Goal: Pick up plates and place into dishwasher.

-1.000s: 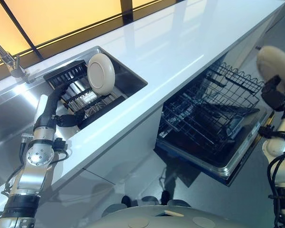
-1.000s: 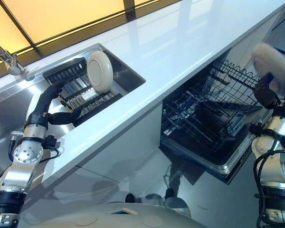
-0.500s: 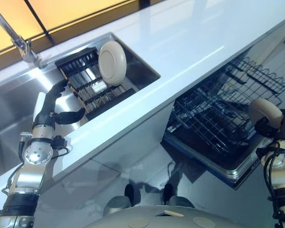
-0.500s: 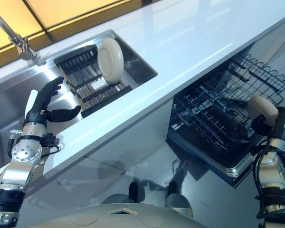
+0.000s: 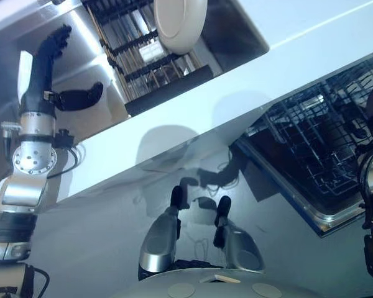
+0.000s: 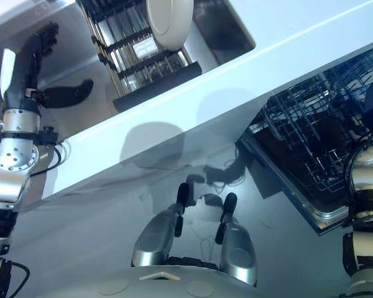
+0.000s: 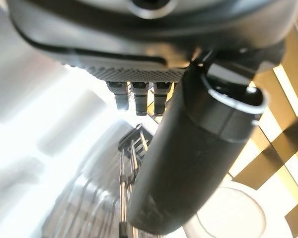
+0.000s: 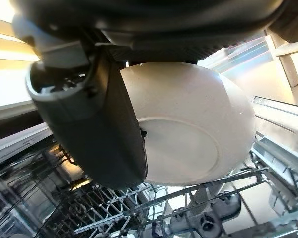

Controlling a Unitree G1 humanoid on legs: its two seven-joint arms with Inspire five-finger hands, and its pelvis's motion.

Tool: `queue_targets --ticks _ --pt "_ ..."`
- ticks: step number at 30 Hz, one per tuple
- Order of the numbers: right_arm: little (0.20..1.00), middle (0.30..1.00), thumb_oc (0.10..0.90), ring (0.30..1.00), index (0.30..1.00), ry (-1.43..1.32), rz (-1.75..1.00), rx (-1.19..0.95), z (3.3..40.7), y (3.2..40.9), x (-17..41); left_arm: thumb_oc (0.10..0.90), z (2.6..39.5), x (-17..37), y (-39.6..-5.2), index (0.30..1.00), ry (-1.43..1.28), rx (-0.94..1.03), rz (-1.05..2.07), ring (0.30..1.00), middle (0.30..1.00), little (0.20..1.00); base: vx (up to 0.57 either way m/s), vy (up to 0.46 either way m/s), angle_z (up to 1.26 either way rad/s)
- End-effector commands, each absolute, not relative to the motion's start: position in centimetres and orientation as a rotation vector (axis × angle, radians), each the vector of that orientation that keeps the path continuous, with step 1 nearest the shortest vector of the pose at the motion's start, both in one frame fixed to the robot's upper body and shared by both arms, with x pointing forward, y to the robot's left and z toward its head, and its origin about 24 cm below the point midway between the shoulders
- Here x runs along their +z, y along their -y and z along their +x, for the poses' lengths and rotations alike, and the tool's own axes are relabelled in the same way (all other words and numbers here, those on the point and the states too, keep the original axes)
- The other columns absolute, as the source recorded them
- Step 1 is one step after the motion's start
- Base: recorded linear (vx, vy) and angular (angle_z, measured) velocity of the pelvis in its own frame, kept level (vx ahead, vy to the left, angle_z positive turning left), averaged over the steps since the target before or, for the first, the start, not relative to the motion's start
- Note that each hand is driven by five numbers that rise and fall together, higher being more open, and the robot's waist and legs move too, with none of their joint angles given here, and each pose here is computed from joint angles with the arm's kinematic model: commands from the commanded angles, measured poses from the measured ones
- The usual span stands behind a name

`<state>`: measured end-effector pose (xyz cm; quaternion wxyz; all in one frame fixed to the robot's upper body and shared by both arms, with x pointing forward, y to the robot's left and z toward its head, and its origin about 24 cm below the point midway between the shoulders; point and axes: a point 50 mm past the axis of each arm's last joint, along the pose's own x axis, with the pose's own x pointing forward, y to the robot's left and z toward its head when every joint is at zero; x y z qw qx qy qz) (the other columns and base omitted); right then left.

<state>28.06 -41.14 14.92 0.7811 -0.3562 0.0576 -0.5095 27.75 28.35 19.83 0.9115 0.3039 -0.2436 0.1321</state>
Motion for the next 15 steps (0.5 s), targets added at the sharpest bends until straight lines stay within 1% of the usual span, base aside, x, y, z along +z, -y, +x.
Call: queue_targets --ticks 1,8,9,11,15 --pt "0.200 0.300 0.100 0.300 0.300 -0.058 -0.861 -1.070 28.4 41.6 18.5 0.800 27.4 19.0 -28.2 0.900 0.507 0.264 0.647 0.900 0.900 0.900 -0.04 -0.026 0.03" --pt "0.200 0.300 0.100 0.300 0.300 -0.285 -0.885 -0.914 29.3 41.2 15.5 0.800 27.7 19.5 -27.6 0.900 0.525 0.240 0.647 0.900 0.900 0.900 -0.01 -0.005 0.03" --pt "0.529 0.582 0.429 0.582 0.582 -0.321 -0.891 -0.890 29.3 41.2 14.9 0.800 27.8 19.6 -27.5 0.900 0.526 0.233 0.648 0.900 0.900 0.900 0.00 0.000 0.00" --pt "0.900 0.900 0.800 0.900 0.900 -0.338 -0.916 -0.866 29.3 41.3 14.6 0.800 27.8 19.7 -27.4 0.900 0.526 0.224 0.650 0.900 0.900 0.900 0.00 0.000 0.00" --pt "0.900 0.900 0.800 0.900 0.900 -0.295 -0.960 -0.832 29.7 40.7 14.8 0.800 27.7 19.3 -27.4 0.900 0.517 0.211 0.654 0.900 0.900 0.900 0.00 0.000 0.00"
